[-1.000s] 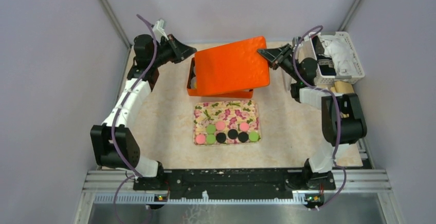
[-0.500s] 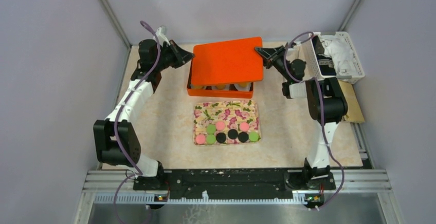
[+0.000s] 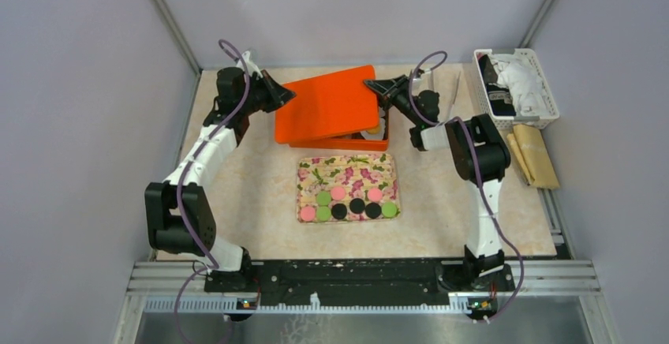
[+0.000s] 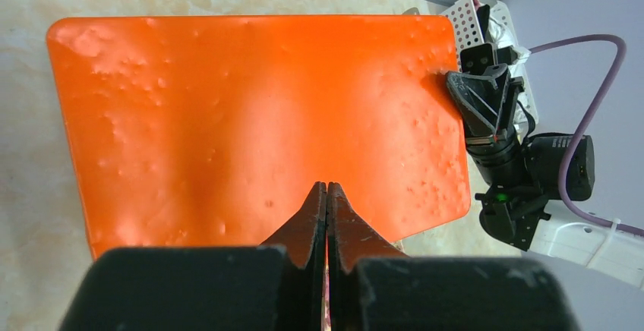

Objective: Pack the cookies

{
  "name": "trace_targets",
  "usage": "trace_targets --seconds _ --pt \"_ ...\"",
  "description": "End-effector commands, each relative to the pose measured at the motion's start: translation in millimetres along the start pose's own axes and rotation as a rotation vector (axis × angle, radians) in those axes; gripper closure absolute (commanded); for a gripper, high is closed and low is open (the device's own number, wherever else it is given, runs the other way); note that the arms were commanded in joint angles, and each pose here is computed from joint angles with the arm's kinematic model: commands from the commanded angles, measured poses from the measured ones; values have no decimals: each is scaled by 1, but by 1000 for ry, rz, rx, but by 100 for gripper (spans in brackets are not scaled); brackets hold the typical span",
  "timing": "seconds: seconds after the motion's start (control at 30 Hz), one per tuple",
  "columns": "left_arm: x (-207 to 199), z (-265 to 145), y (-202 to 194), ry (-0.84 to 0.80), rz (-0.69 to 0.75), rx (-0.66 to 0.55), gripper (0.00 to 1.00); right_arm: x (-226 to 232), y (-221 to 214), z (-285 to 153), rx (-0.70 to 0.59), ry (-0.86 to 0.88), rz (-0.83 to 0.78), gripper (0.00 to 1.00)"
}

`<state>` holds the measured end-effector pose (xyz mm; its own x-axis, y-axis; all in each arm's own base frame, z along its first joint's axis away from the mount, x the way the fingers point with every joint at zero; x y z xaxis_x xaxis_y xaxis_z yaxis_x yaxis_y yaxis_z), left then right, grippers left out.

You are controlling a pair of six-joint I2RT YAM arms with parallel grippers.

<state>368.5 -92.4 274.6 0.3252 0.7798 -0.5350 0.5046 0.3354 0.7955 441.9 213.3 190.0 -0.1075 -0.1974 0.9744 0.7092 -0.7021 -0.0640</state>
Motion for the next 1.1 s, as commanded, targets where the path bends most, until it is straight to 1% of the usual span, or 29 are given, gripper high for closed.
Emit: trace_targets --seconds 0.0,0.17,0.3,0.53,0.77,1.07 --pt "5 2 1 14 37 -18 100 8 9 5 -55 50 -36 100" --pt "11 7 -8 9 28 4 100 -7 17 6 -75 14 -31 100" --pt "14 9 -11 13 41 -4 100 -13 22 10 -85 -2 -25 100" --pt "17 13 -20 -15 41 -10 100 -24 41 -2 -128 -34 -12 100" --pt "23 24 -40 -20 24 33 100 -28 52 -14 -115 -59 -11 100" --pt "26 45 -71 -43 24 100 100 -41 55 -21 -71 -114 -14 100"
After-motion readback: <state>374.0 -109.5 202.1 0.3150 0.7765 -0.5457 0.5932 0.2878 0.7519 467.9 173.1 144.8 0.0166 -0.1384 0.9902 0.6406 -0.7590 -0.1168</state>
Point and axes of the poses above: each gripper's point midway between its finger pads, its own z axis out along the fingers, its own x axis along the line the jaws close on, y = z × x, the point moved 9 cm from there along -z, back along the fingers, and after that the axes turned 8 degrees about z, right-handed, at the moved point
